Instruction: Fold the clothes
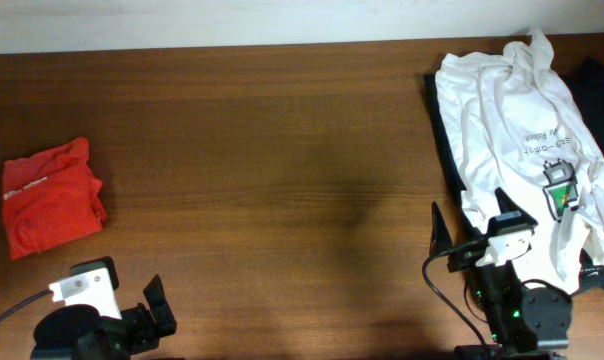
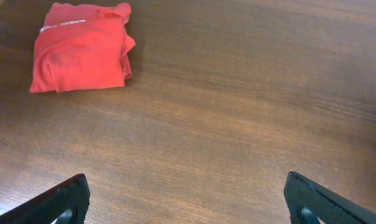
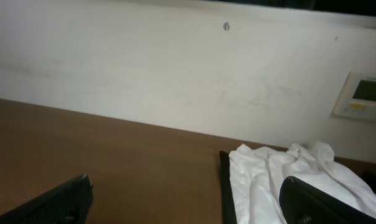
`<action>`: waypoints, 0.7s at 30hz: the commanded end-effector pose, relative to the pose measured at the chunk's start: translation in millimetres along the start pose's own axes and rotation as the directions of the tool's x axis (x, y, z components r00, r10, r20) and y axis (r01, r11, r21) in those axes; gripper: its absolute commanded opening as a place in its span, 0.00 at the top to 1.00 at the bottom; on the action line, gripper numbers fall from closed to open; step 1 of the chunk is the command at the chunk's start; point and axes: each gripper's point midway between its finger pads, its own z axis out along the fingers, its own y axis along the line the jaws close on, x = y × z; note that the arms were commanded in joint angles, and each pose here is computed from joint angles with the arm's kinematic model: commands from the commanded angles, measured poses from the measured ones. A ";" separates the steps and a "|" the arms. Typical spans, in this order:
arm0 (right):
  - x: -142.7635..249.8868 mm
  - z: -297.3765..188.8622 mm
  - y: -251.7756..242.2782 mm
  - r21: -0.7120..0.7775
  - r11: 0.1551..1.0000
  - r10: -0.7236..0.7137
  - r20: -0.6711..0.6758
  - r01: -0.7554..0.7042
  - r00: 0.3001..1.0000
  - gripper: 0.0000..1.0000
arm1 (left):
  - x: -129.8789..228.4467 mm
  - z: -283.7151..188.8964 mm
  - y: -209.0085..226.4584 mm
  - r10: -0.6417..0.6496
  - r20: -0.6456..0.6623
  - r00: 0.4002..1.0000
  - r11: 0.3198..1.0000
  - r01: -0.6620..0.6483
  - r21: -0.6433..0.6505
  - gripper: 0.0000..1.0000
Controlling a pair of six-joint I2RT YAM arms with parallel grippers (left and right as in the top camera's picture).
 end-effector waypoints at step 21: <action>67.8 -1.6 -6.1 0.079 0.993 -0.085 0.007 0.084 0.996 0.01 | -0.1 -0.2 1.5 -0.010 0.005 1.000 1.000 0.010 -0.008 0.01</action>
